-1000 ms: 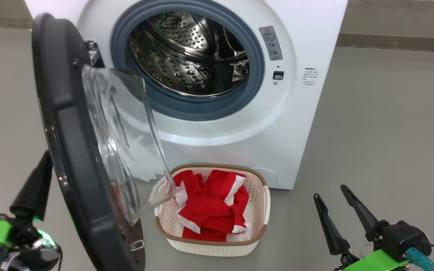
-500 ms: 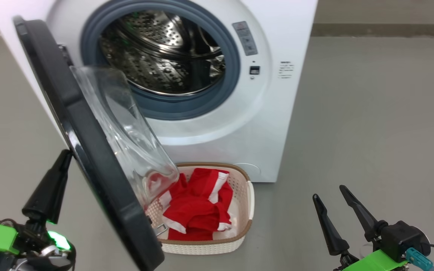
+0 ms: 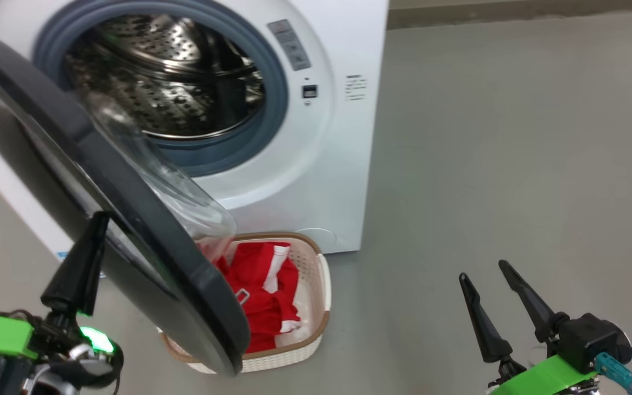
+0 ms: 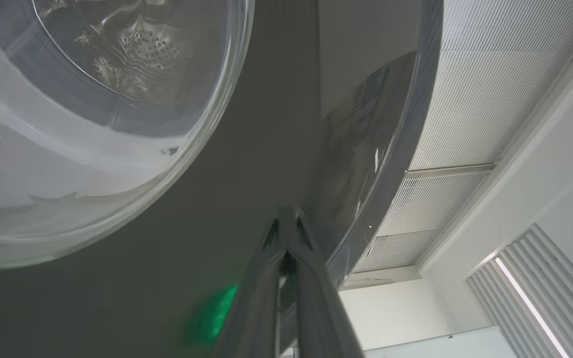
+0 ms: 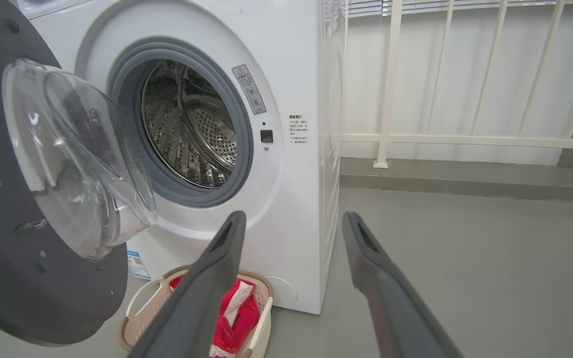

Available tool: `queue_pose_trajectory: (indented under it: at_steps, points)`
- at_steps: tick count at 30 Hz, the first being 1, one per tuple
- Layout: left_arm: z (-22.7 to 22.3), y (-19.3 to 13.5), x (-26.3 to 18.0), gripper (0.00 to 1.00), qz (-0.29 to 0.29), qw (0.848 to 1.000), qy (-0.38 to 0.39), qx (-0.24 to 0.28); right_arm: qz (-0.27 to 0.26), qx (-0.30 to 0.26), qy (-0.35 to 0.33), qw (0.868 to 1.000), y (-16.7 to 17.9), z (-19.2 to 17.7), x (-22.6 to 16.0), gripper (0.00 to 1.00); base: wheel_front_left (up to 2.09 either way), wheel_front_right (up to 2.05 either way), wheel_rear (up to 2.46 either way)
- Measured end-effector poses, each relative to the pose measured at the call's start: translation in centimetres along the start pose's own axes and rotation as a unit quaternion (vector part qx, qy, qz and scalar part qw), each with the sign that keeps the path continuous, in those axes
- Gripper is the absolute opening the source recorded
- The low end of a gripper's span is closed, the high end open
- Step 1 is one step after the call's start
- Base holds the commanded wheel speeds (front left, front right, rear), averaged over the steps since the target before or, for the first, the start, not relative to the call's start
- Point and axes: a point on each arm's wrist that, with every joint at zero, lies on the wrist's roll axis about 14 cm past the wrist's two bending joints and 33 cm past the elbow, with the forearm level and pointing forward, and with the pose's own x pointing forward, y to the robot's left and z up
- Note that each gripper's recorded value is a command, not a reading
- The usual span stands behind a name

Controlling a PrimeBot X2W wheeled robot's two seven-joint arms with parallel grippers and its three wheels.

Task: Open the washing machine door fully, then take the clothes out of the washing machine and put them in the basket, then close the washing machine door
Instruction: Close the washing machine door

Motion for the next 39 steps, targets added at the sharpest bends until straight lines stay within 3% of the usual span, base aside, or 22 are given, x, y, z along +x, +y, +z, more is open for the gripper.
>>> queue_pose_trajectory:
  at_steps: [7,16,39]
  points:
    - [-2.1,0.3,3.3,0.00,-0.020,0.999,0.027,-0.036,-0.038,0.005,-0.001,0.999,-2.3,0.2,-1.1,1.00,0.00,0.00,0.00]
    - [-3.7,0.5,7.4,0.00,-0.035,0.998,0.041,-0.043,-0.052,0.003,0.003,0.999,-3.5,-0.1,-0.5,1.00,0.00,0.00,0.00]
    - [-5.1,3.4,17.0,0.00,-0.017,0.999,0.032,-0.016,-0.051,-0.007,0.033,0.998,-5.0,-2.3,2.6,1.00,0.00,0.00,0.00]
